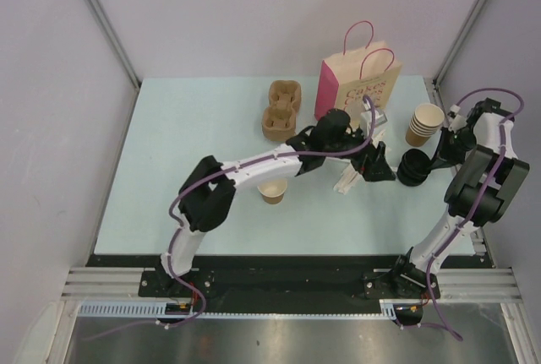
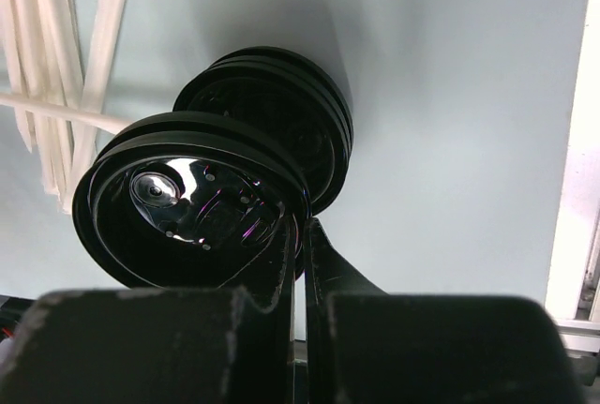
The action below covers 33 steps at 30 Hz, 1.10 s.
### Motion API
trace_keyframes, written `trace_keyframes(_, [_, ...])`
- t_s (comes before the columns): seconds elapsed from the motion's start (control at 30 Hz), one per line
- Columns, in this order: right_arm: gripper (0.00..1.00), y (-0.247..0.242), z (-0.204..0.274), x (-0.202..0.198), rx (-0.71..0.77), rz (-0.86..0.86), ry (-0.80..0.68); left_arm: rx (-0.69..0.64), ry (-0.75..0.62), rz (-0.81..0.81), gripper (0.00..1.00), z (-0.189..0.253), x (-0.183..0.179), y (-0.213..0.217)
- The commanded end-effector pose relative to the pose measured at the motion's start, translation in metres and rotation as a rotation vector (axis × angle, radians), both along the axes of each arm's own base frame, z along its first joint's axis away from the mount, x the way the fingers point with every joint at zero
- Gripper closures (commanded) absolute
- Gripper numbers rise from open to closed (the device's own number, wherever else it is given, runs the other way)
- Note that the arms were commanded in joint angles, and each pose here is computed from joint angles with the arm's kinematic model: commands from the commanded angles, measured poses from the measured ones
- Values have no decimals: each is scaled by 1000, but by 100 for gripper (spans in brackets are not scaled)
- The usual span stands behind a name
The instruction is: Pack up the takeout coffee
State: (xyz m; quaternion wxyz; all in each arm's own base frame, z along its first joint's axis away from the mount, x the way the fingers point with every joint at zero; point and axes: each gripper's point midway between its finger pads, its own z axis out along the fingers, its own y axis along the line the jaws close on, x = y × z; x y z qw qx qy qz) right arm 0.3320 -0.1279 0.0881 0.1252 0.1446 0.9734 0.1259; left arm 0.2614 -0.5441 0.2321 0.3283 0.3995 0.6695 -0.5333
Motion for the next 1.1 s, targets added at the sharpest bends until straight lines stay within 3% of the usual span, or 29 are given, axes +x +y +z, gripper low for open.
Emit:
trace_keyframes(0.0, [100,-1,34,8,-46,-12,-102,-206,19,29,1,31,2,-34])
trace_keyframes(0.33, [100,-2,30,3,-57,16,-76,-242,276,146,0,-23,38,-86])
trace_keyframes(1.07, [100,5,22,-11,-51,26,-39,-261,360,116,0,-45,13,-110])
